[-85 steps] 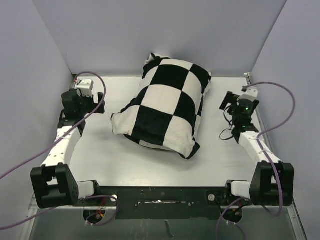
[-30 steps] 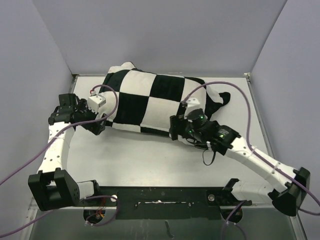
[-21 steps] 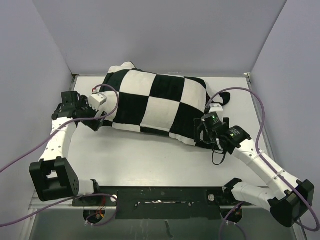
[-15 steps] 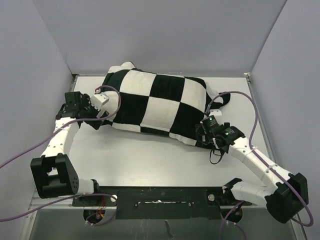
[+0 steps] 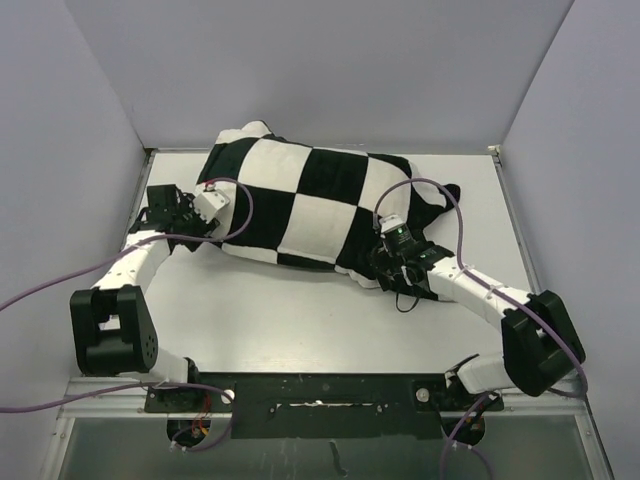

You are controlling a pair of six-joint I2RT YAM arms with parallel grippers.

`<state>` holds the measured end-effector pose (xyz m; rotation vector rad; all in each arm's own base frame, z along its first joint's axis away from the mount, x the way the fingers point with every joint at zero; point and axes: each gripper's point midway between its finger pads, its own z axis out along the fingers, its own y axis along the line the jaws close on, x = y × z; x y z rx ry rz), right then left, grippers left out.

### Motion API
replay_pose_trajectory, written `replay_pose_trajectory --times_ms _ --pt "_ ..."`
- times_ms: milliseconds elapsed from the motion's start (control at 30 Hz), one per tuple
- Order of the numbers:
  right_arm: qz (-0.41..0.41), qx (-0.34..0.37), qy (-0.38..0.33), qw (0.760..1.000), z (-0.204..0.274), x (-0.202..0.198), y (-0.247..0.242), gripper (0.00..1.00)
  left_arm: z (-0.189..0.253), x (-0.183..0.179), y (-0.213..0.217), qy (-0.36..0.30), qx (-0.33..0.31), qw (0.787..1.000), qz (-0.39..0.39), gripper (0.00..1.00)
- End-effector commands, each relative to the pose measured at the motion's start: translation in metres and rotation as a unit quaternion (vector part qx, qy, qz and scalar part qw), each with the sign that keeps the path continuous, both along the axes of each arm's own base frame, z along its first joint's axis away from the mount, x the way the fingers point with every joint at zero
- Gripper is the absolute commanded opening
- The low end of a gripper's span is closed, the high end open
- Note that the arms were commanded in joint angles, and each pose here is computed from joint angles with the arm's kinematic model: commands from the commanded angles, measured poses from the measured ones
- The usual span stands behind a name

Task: Remove the pillowcase from the pillow
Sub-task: Turn over the pillow at the center of the board.

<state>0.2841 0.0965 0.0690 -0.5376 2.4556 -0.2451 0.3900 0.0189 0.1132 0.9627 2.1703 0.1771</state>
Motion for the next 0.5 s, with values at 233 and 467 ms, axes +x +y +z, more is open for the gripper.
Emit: replay_pose_trajectory --times_ms 233,467 --pt "0.077 0.086 -0.059 0.992 0.009 0.027 0.048 0.33 0.023 0.011 -0.013 -0.054 -0.02 0.998 -0.023 0.0" --pt "0.083 0.129 -0.112 0.982 0.051 0.011 0.053 0.03 0.063 -0.01 -0.029 -0.066 -0.092 0.994 -0.001 0.0"
